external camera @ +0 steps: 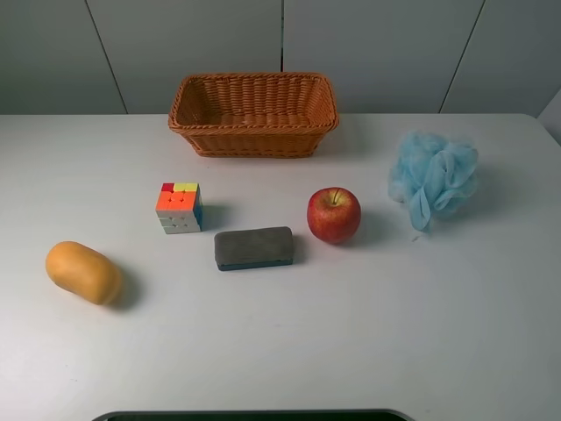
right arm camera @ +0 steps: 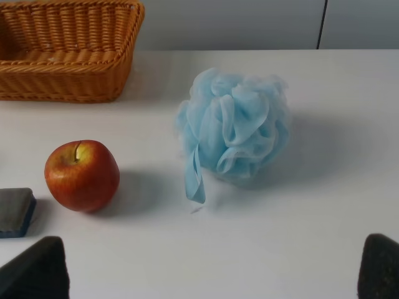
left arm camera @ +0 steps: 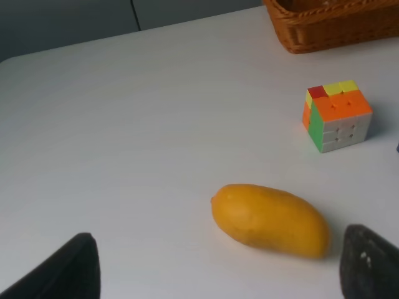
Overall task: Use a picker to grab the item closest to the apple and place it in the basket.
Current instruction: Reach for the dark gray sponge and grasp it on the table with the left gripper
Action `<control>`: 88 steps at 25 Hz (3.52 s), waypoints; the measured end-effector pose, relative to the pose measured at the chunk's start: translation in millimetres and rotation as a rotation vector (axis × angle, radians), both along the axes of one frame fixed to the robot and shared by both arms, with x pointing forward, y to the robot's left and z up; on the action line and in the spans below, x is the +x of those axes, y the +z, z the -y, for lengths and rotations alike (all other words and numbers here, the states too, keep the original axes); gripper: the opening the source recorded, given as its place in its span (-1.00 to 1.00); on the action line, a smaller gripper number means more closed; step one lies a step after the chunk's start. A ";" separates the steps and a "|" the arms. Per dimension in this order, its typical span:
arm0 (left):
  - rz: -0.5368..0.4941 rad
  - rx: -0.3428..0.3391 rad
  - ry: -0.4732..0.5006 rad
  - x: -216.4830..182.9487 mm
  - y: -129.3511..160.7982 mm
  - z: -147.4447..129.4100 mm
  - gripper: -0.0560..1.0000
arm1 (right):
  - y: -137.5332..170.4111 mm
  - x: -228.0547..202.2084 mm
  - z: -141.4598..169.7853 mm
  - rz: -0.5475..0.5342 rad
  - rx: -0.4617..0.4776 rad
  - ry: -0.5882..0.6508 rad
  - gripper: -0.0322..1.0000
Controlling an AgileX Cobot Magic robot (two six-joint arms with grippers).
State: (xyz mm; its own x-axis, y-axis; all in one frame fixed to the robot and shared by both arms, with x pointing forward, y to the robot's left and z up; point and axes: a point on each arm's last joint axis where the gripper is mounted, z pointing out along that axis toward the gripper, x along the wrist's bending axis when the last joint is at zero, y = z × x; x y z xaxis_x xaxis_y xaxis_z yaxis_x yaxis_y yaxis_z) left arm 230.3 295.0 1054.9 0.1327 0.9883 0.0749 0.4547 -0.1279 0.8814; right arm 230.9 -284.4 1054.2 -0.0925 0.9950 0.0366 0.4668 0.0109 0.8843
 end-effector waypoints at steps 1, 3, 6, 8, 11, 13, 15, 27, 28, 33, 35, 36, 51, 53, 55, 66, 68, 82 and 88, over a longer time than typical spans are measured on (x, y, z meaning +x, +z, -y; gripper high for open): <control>0.000 0.000 0.000 0.0 0.0 0.0 0.51 | 0.0 0.0 0.0 0.000 0.000 0.000 0.41; 0.000 0.000 0.000 0.0 0.0 0.0 0.51 | 0.0 0.0 0.0 0.000 0.000 0.000 0.41; 0.000 0.000 0.000 0.0 0.0 0.0 0.51 | 0.0 0.0 0.0 0.000 0.000 0.000 0.41; 0.000 0.000 0.000 0.0 0.0 0.0 0.51 | 0.0 0.0 0.0 0.000 0.000 0.000 0.41; 0.000 0.000 0.000 0.0 0.0 0.0 0.51 | 0.0 0.0 0.0 0.000 0.000 0.000 0.41; 0.000 0.000 0.000 0.0 0.0 0.0 0.51 | 0.0 0.0 0.0 0.000 0.000 0.000 0.41; 0.000 0.000 0.000 0.0 0.0 0.0 0.51 | 0.0 0.0 0.0 0.000 0.000 0.000 0.41; 0.006 0.000 0.000 -0.4 1.2 0.0 0.51 | 0.0 0.0 0.0 0.000 0.000 0.000 0.41; 0.006 0.000 0.000 -1.1 3.5 0.0 0.51 | 0.0 0.0 0.0 0.000 0.000 0.000 0.41; -0.027 -0.003 0.014 4.4 38.8 -0.9 0.51 | 0.0 0.0 0.0 0.000 0.000 0.000 0.41; -0.047 -0.001 0.014 13.0 57.3 -0.9 0.51 | 0.0 0.0 0.0 0.000 0.000 0.000 0.41; -0.070 0.001 0.015 19.7 66.4 -1.0 0.51 | 0.0 0.0 0.0 0.000 0.000 0.000 0.41; -0.492 0.186 -0.264 182.3 87.2 54.0 0.51 | 0.0 0.0 0.0 0.000 0.000 0.000 0.41; -0.544 0.226 -0.326 205.8 74.7 77.7 0.51 | 0.0 0.0 0.0 0.000 0.000 0.000 0.41; -0.602 0.259 -0.381 228.8 58.2 102.5 0.51 | 0.0 0.0 0.0 0.000 0.000 0.000 0.41; -0.819 0.437 -0.709 298.2 -35.8 227.0 0.51 | 0.0 0.0 0.0 0.000 0.000 0.000 0.41; -0.843 0.466 -0.746 303.4 -53.3 243.5 0.51 | 0.0 0.0 0.0 0.000 0.000 0.000 0.41; -0.959 0.638 -0.893 299.3 -138.3 297.1 0.51 | 0.0 0.0 0.0 0.000 0.000 0.000 0.41; -0.957 0.650 -0.895 302.5 -157.2 300.3 0.51 | 0.0 0.0 0.0 0.000 0.000 0.000 0.41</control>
State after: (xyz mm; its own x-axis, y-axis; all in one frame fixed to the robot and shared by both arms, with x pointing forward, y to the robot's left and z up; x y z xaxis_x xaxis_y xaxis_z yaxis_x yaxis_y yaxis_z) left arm 532.8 -5.3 897.7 0.9258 0.3780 -0.0018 0.3778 -0.9255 -0.0274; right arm 230.9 -284.4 1054.2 -0.0925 0.9950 0.0366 0.4668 0.0109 0.8843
